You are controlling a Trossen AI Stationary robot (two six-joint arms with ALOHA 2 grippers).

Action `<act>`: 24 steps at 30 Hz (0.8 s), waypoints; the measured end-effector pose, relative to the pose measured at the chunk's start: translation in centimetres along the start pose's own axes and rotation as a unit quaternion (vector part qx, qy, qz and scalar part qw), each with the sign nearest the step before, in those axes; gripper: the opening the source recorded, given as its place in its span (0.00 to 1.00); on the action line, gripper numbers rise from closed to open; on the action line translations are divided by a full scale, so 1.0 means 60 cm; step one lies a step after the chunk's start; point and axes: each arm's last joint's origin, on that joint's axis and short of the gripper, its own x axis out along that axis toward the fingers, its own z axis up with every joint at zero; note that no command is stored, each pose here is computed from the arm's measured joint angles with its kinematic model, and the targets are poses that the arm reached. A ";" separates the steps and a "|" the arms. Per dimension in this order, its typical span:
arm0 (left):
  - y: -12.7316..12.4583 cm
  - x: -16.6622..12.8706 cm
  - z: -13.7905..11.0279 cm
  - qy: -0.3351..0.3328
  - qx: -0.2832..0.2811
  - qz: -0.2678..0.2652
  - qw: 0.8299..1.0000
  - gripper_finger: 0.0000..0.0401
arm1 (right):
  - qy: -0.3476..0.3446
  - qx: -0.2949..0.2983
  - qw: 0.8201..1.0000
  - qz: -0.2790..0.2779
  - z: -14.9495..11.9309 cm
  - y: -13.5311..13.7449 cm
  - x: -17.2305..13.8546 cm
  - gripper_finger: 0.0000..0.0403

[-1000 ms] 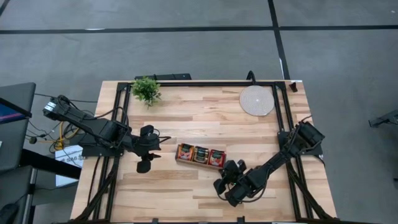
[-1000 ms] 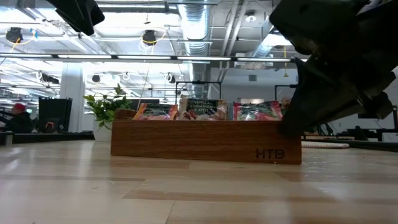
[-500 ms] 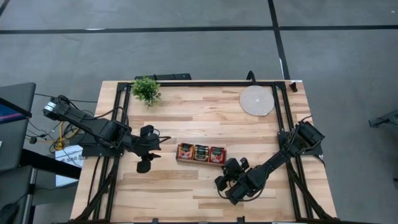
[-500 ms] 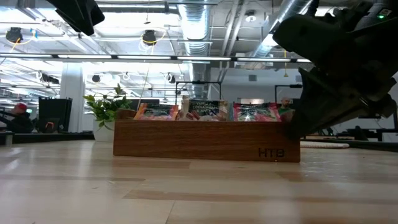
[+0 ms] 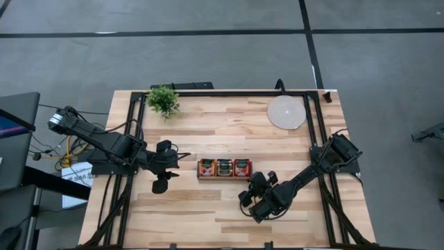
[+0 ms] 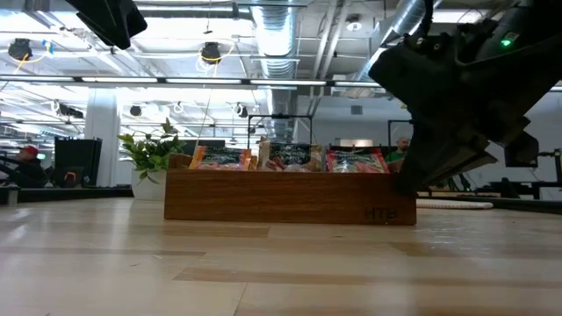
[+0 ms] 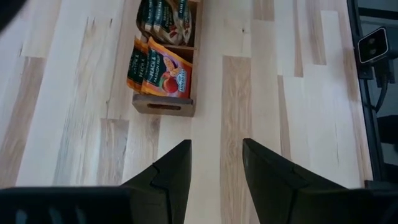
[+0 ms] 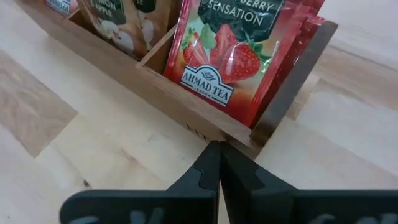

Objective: Pick & Place Tea
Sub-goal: Adjust the wooden organizer, then return to Home Position

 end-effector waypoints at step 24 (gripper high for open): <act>0.023 -0.125 0.005 -0.206 0.002 -0.076 0.976 0.34 | -0.102 -0.132 0.970 0.176 0.201 -0.172 -0.290 0.00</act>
